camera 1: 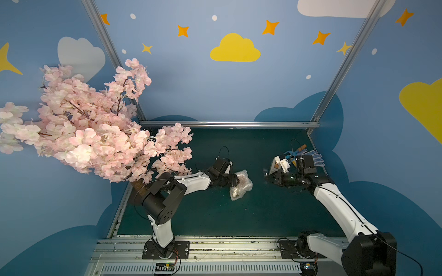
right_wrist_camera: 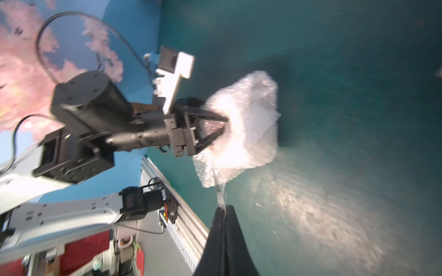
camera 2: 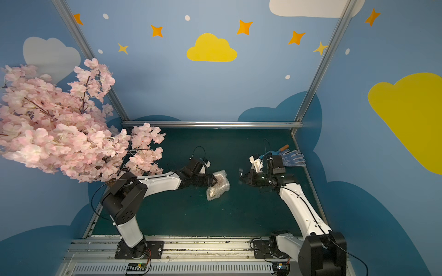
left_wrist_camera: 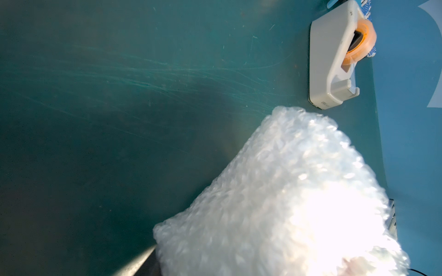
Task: Wrap mugs in bubble wrap
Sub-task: Stick the tape on the bubble wrap.
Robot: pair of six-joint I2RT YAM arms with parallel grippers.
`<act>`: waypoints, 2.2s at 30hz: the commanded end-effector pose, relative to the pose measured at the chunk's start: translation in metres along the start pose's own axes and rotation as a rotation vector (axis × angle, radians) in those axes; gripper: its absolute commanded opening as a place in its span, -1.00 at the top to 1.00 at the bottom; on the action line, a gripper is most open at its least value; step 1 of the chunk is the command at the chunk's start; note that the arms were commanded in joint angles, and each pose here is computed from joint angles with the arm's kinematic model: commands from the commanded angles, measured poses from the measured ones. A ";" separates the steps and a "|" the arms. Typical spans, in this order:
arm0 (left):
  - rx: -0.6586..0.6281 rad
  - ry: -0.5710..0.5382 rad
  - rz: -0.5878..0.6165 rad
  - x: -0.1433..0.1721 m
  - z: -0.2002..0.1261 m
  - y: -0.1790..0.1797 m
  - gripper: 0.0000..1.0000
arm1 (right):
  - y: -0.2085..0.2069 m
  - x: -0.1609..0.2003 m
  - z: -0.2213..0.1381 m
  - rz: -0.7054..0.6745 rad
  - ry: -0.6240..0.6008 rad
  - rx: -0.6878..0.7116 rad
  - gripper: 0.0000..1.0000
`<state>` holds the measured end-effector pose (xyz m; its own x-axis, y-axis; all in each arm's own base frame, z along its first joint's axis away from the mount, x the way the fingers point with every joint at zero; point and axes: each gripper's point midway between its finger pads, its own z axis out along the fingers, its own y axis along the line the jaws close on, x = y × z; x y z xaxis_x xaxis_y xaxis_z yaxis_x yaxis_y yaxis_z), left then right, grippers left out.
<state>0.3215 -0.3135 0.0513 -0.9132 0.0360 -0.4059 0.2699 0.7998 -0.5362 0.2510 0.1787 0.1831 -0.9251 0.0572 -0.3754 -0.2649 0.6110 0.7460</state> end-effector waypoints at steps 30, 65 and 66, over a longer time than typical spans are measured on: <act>0.012 0.109 0.023 0.031 0.013 0.004 -0.20 | 0.020 0.022 0.102 -0.017 0.382 -0.053 1.00; -0.001 0.113 0.019 0.033 0.012 0.005 -0.19 | -0.038 0.057 0.111 0.121 0.498 0.293 1.00; -0.001 0.113 0.019 0.033 0.012 0.005 -0.19 | -0.040 0.058 0.110 0.110 0.503 0.312 1.00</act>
<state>0.3166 -0.3219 0.0520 -0.9109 0.0683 -0.4069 0.3065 0.7721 -0.5567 0.2475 0.2638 0.0973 -0.9802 -0.1979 -0.0092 -0.1540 0.7320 0.6637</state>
